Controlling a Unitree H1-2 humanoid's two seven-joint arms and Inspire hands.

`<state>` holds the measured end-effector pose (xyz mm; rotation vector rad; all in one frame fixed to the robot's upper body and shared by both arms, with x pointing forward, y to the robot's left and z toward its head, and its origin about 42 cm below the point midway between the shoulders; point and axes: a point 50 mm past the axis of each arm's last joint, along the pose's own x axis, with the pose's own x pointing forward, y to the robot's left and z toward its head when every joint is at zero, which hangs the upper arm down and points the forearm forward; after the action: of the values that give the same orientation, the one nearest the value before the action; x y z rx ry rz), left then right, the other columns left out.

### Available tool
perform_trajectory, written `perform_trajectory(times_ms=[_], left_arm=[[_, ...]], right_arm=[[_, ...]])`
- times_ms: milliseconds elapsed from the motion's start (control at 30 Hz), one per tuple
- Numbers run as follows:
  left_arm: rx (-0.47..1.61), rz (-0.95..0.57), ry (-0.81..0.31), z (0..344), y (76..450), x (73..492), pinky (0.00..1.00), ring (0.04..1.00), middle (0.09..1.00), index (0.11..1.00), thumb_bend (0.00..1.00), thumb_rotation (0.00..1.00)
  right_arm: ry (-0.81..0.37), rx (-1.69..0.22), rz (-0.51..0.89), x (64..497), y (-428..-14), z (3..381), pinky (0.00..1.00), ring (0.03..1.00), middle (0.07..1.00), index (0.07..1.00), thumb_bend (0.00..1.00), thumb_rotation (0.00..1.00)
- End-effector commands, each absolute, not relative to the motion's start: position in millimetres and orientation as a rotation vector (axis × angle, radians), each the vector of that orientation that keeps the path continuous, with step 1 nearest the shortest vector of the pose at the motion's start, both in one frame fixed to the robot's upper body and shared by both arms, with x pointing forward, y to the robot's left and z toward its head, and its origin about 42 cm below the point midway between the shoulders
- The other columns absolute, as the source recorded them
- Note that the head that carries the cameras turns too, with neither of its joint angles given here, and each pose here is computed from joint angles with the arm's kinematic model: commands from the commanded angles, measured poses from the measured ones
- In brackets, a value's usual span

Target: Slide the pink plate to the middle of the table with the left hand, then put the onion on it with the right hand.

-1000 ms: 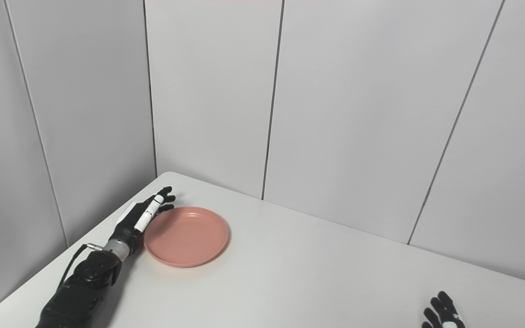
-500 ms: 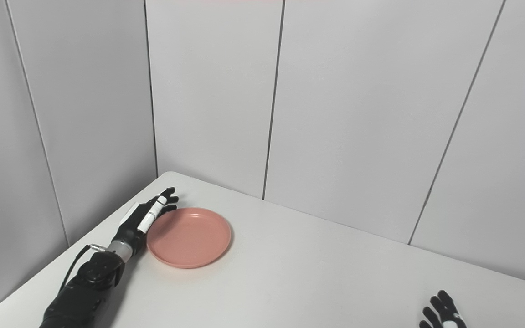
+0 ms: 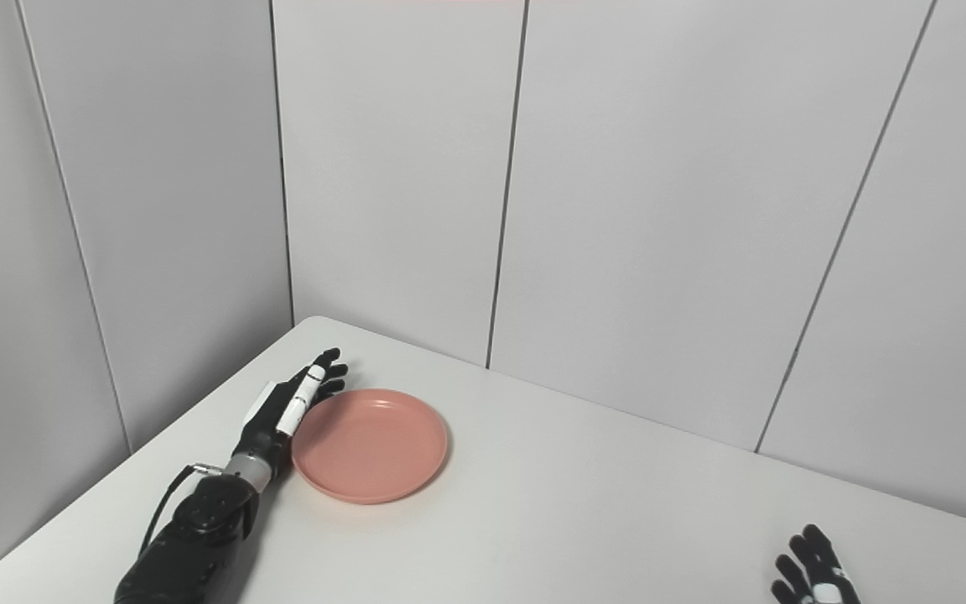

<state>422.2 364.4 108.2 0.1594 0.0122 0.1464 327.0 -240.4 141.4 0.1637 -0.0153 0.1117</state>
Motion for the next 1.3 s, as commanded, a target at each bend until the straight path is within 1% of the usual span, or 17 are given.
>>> perform_trajectory(times_ms=[0, 200, 400, 433, 533, 633, 800, 900, 1033, 1100, 1133, 1200, 1267], left_arm=[[0.16, 0.063, -0.036, 123.8, 335.5, 441.6, 0.89, 0.878, 0.88, 0.887, 0.56, 1.0], [0.154, 0.037, -0.025, 120.2, 319.7, 442.7, 0.87, 0.869, 0.874, 0.878, 0.57, 1.0], [0.157, 0.01, -0.017, 115.5, 307.4, 440.1, 0.87, 0.87, 0.875, 0.879, 0.56, 1.0], [0.157, 0.005, -0.017, 114.6, 305.7, 439.5, 0.87, 0.873, 0.878, 0.883, 0.56, 1.0], [0.147, -0.014, -0.013, 112.6, 299.3, 437.5, 0.88, 0.879, 0.881, 0.886, 0.56, 1.0], [0.117, -0.034, -0.003, 109.7, 291.6, 436.0, 0.88, 0.876, 0.877, 0.879, 0.56, 1.0], [0.088, -0.062, 0.003, 109.2, 283.1, 433.7, 0.89, 0.88, 0.875, 0.876, 0.57, 1.0], [0.073, -0.078, 0.002, 111.2, 278.9, 432.0, 0.9, 0.888, 0.88, 0.88, 0.58, 1.0], [0.066, -0.09, 0.004, 114.5, 275.3, 430.8, 0.9, 0.886, 0.881, 0.882, 0.58, 1.0], [0.063, -0.095, 0.011, 115.6, 274.6, 430.4, 0.89, 0.885, 0.879, 0.881, 0.58, 1.0], [0.063, -0.097, 0.013, 115.8, 274.6, 430.2, 0.89, 0.884, 0.88, 0.881, 0.58, 1.0], [0.063, -0.102, 0.012, 116.4, 275.4, 429.2, 0.89, 0.883, 0.88, 0.881, 0.58, 1.0], [0.058, -0.107, 0.011, 115.9, 276.4, 428.3, 0.88, 0.881, 0.878, 0.878, 0.58, 1.0]], right_arm=[[-0.066, 0.164, 0.124, 332.5, -235.6, 159.4, 0.96, 0.955, 0.955, 0.962, 0.51, 0.75], [-0.068, 0.157, 0.121, 332.3, -233.5, 161.8, 0.97, 0.961, 0.959, 0.966, 0.49, 0.76], [-0.065, 0.155, 0.119, 332.4, -231.4, 162.7, 1.0, 0.996, 0.988, 0.993, 0.46, 0.79], [-0.065, 0.155, 0.117, 332.9, -231.3, 162.0, 1.0, 0.999, 0.995, 0.997, 0.43, 0.79], [-0.074, 0.152, 0.121, 334.3, -231.9, 159.2, 1.0, 1.0, 1.0, 1.0, 0.38, 0.79], [-0.082, 0.143, 0.125, 335.5, -232.8, 156.2, 1.0, 1.0, 1.0, 1.0, 0.38, 0.77], [-0.083, 0.124, 0.122, 337.9, -234.2, 151.2, 1.0, 1.0, 1.0, 1.0, 0.44, 0.77], [-0.092, 0.119, 0.123, 339.7, -233.4, 148.5, 1.0, 1.0, 1.0, 1.0, 0.45, 0.77], [-0.097, 0.107, 0.133, 341.6, -230.2, 147.4, 1.0, 1.0, 1.0, 1.0, 0.51, 0.79], [-0.103, 0.116, 0.139, 343.3, -227.2, 146.9, 1.0, 1.0, 1.0, 1.0, 0.53, 0.79], [-0.104, 0.121, 0.141, 344.2, -225.8, 146.7, 1.0, 0.996, 0.999, 1.0, 0.56, 0.79], [-0.103, 0.13, 0.139, 345.6, -221.6, 147.1, 1.0, 0.985, 0.992, 0.997, 0.59, 0.78], [-0.108, 0.105, 0.132, 345.1, -218.4, 148.3, 0.99, 0.976, 0.983, 0.992, 0.6, 0.79]])
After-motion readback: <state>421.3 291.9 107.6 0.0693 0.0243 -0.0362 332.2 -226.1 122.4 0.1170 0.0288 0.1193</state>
